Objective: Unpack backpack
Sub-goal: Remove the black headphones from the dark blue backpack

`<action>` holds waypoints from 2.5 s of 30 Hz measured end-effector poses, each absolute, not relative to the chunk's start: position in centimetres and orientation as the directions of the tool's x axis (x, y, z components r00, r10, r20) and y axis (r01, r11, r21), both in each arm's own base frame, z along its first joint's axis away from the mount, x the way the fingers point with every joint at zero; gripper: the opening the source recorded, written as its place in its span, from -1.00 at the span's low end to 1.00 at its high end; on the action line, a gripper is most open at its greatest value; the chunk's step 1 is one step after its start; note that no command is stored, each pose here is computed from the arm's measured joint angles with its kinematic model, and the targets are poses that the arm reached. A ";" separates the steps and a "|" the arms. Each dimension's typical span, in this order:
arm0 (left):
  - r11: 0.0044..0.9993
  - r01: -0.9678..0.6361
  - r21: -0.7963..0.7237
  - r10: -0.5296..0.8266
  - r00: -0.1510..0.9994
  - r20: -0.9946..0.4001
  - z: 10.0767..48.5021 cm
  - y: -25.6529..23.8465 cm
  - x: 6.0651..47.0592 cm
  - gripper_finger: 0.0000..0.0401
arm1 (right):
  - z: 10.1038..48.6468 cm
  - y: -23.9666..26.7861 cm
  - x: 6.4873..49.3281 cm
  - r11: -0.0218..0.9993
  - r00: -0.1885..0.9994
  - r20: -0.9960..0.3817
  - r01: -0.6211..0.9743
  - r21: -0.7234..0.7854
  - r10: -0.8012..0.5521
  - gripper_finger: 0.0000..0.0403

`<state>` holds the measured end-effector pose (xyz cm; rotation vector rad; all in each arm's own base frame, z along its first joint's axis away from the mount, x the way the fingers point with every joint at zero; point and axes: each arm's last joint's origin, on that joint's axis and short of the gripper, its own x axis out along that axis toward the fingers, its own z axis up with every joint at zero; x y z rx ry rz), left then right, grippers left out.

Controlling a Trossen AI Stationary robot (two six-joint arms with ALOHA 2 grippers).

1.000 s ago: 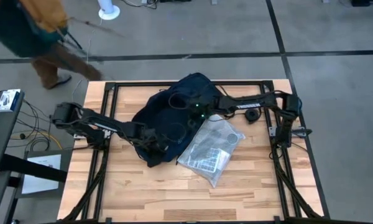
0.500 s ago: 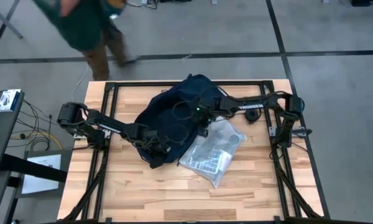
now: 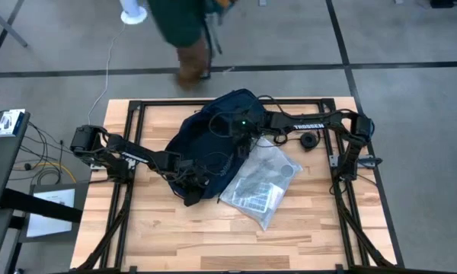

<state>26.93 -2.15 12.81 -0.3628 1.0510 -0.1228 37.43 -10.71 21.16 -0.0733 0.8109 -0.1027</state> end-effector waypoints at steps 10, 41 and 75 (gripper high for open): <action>0.935 -0.073 -0.346 -0.265 0.502 -0.823 12.8 -2.2 27.0 0.03 | 17.2 -11.4 39.2 0.993 0.679 -0.724 0.077 -0.093 -0.120 -0.56; 0.939 -0.075 -0.335 -0.258 0.491 -0.832 12.8 -2.6 26.9 0.04 | 15.5 -12.0 36.8 0.974 0.412 -0.887 0.011 -0.225 -0.209 0.11; 0.939 -0.080 -0.333 -0.254 0.491 -0.833 12.8 -2.4 26.8 0.03 | 29.6 -7.7 34.2 0.928 0.718 -0.589 0.254 -0.272 -0.369 -1.00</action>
